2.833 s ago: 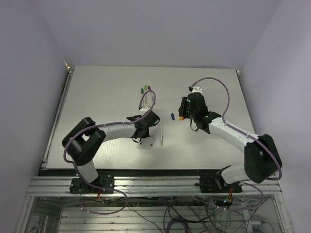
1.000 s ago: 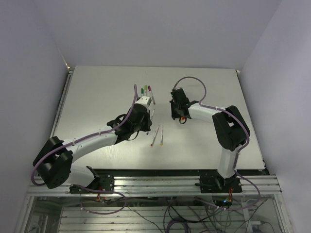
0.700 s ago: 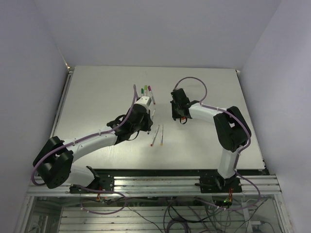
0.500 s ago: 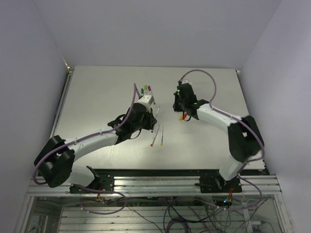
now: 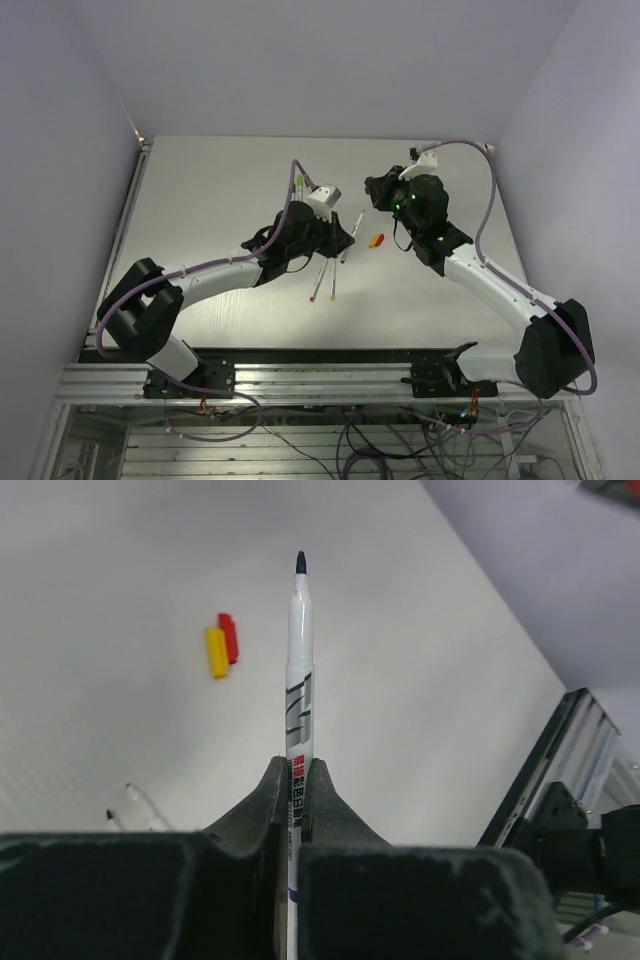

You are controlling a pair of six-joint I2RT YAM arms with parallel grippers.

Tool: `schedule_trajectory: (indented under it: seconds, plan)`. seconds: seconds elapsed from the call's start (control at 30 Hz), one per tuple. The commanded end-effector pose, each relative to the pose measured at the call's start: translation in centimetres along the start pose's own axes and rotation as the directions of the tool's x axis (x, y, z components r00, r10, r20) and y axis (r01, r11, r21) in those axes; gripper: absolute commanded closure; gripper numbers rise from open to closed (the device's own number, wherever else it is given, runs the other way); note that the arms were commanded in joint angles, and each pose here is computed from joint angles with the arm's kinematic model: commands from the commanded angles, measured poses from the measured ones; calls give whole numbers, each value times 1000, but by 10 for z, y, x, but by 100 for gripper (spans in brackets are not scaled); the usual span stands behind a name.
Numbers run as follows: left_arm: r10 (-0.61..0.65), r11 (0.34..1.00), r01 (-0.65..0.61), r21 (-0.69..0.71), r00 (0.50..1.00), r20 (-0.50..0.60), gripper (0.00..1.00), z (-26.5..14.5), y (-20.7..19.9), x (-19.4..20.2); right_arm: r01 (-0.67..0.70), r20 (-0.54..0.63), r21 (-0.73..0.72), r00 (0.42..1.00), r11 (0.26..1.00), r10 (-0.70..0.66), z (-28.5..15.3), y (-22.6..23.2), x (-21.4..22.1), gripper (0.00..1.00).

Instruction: Insert the pens into the pen caps

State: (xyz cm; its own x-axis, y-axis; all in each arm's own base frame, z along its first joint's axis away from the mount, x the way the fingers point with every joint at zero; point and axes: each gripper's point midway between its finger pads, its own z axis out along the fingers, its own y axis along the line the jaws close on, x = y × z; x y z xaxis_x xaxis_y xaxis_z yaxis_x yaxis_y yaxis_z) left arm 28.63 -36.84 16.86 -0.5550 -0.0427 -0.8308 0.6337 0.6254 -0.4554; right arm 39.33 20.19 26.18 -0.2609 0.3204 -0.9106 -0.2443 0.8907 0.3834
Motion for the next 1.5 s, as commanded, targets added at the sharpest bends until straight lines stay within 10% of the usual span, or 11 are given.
schedule_trajectory:
  seconds: [0.0,1.47]
  plan:
    - [-10,989,-8,145,992,122,93,2,-37,-41,-74,118,-53,990,996,80,-12,8,-24,100]
    - [-7,996,-16,88,970,245,93,-9,-31,-66,-160,130,-90,977,983,170,-21,8,-15,100]
